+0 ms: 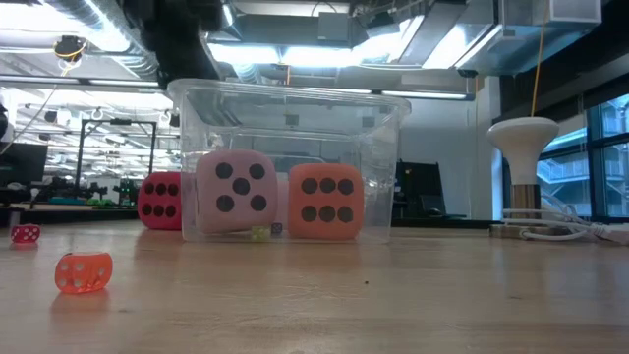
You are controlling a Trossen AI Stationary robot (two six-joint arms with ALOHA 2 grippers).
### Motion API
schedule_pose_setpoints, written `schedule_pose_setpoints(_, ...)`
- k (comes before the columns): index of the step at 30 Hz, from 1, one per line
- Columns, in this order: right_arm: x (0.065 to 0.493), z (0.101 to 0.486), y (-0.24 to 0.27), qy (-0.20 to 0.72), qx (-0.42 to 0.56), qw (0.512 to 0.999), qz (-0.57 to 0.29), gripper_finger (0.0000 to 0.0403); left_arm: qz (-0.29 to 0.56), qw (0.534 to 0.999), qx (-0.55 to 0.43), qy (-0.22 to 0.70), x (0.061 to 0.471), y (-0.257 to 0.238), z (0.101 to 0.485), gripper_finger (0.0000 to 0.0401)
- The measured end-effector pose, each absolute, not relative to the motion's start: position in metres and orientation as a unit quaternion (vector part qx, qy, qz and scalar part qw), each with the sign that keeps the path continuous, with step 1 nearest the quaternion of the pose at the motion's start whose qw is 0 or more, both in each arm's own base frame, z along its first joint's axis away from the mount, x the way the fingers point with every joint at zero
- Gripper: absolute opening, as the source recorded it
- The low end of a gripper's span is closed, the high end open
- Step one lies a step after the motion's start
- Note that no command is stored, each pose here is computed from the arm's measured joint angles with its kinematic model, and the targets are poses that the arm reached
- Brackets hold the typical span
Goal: Pick & Place Dice
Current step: Put the small blue dice into the transparent bin
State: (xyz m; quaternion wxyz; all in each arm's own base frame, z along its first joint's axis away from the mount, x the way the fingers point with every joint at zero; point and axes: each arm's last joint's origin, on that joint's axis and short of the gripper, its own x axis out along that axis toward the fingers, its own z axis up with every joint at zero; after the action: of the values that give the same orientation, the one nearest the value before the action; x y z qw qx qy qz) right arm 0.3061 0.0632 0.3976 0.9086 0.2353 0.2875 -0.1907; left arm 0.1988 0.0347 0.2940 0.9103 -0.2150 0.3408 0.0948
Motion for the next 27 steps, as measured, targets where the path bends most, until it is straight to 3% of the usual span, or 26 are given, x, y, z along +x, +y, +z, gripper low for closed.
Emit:
schedule_pose_setpoints(15, 0.306, 0.398, 0.062, 0.278, 0.231, 0.908, -0.21, 0.0112, 0.041, 0.903, -0.153, 0.4, 0.269, 0.038, 0.29, 0.0006)
schedule_pose_setpoints(27, 0.309, 0.394, 0.063, 0.302, 0.158, 0.922, -0.184, 0.0112, 0.096, 0.849, -0.194, 0.482, 0.287, 0.042, 0.255, 0.0007)
